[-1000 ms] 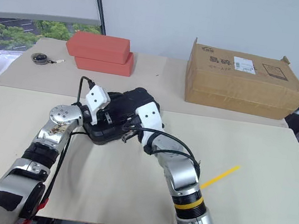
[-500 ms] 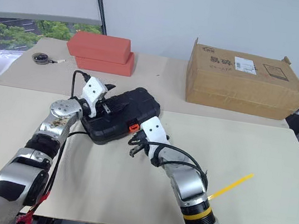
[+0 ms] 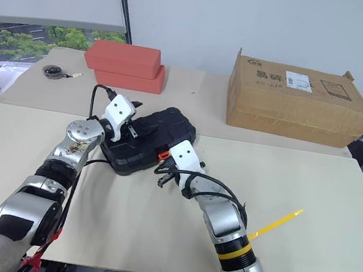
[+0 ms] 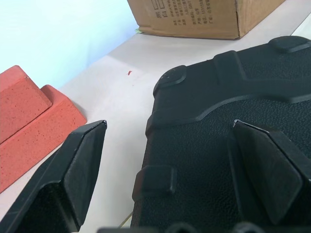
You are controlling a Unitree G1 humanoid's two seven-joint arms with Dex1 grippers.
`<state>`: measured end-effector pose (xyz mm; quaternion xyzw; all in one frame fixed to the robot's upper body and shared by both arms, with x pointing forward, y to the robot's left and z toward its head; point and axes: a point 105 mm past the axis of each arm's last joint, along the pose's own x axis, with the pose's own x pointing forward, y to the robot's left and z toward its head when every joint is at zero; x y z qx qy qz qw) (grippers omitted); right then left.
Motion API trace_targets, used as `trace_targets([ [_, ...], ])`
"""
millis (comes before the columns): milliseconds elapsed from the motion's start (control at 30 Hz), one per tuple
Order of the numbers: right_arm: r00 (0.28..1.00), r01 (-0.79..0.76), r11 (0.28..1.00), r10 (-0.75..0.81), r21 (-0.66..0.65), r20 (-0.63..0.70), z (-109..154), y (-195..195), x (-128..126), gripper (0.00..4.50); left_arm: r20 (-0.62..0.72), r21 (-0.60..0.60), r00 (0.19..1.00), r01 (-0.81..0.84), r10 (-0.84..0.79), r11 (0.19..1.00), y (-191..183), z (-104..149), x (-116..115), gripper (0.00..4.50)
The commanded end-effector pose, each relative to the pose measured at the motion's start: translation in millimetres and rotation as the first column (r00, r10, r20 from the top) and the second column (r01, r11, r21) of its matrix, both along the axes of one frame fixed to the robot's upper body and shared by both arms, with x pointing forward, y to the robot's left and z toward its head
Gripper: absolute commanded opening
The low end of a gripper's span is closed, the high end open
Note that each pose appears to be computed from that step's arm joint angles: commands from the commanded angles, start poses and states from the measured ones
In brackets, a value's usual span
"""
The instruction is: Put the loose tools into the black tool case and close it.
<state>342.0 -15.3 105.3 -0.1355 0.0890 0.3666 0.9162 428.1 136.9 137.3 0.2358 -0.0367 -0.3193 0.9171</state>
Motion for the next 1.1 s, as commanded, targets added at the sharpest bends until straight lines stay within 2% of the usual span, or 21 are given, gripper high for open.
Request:
trace_targets([
  [33,0.988,-0.028,0.997,0.017,0.072,0.154,45.0,10.6,5.5,0.07,-0.267,0.123,0.963,0.063,-0.028,0.990,-7.8,-90.4,-28.0,4.50],
  [500,0.972,-0.044,0.995,0.023,0.088,0.233,64.2,17.5,10.7,0.07,-0.315,0.088,0.948,0.077,-0.046,0.993,-22.8,-110.3,-42.7,4.50],
  [867,0.963,-0.058,0.993,0.030,0.099,0.266,67.6,22.9,13.1,0.07,-0.358,0.091,0.934,0.041,-0.006,0.995,-16.1,-127.5,-51.6,4.50],
  [1000,0.964,-0.053,0.995,0.028,0.090,0.265,66.0,16.1,12.0,0.07,-0.339,0.051,0.940,-0.029,0.044,0.998,-3.1,-118.4,-44.6,4.50],
  [1100,0.965,-0.040,0.996,0.018,0.077,0.262,61.1,-0.8,11.0,0.07,-0.272,-0.058,0.961,-0.067,0.048,0.996,7.0,-94.2,-38.3,4.50],
])
